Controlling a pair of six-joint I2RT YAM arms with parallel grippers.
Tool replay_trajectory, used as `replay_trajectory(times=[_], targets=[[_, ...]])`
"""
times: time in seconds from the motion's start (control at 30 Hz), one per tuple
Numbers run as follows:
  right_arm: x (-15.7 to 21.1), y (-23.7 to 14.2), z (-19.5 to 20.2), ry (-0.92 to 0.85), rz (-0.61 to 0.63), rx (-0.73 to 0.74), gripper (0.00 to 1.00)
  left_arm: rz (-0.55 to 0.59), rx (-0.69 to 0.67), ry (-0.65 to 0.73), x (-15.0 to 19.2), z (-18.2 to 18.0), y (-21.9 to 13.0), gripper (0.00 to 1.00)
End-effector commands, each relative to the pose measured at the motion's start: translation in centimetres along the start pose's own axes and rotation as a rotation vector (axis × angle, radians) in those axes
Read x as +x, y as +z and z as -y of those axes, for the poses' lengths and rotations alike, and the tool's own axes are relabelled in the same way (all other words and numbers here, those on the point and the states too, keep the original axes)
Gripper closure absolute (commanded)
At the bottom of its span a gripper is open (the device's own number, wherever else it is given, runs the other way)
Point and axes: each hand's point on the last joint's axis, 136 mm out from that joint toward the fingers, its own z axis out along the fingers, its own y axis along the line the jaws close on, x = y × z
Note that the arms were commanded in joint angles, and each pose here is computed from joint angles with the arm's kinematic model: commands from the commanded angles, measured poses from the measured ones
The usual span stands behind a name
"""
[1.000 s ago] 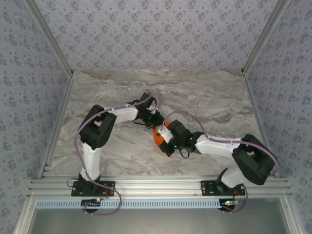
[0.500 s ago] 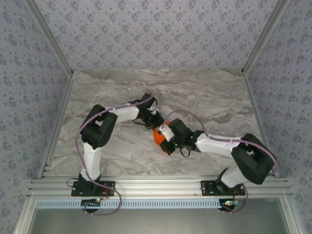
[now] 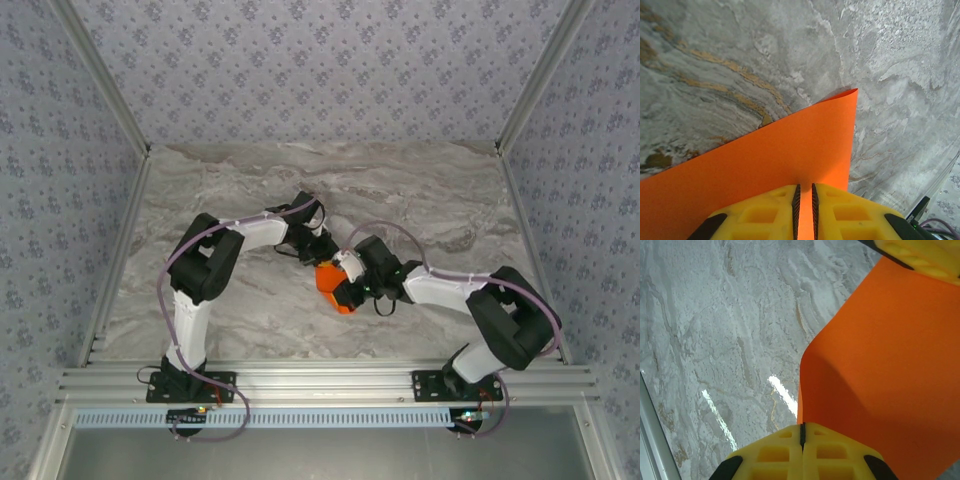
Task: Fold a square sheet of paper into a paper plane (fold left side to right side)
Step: Third fold the triangle at the center of the table.
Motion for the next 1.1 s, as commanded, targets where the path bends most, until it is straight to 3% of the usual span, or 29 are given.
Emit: replay_trajectory(times=[0.0,1.07], targets=[[-0.7,0.1,0.1,0.049,-0.004,-0.032,1.0,-0.028,-0.05,-0.005,0.6,-1.2,0.9,0.83],[-1.0,0.2,5.5,0.226,-0.03,0.086,1.0,-0.031,-0.061,0.0,0.6,-1.2,0.9,0.84]])
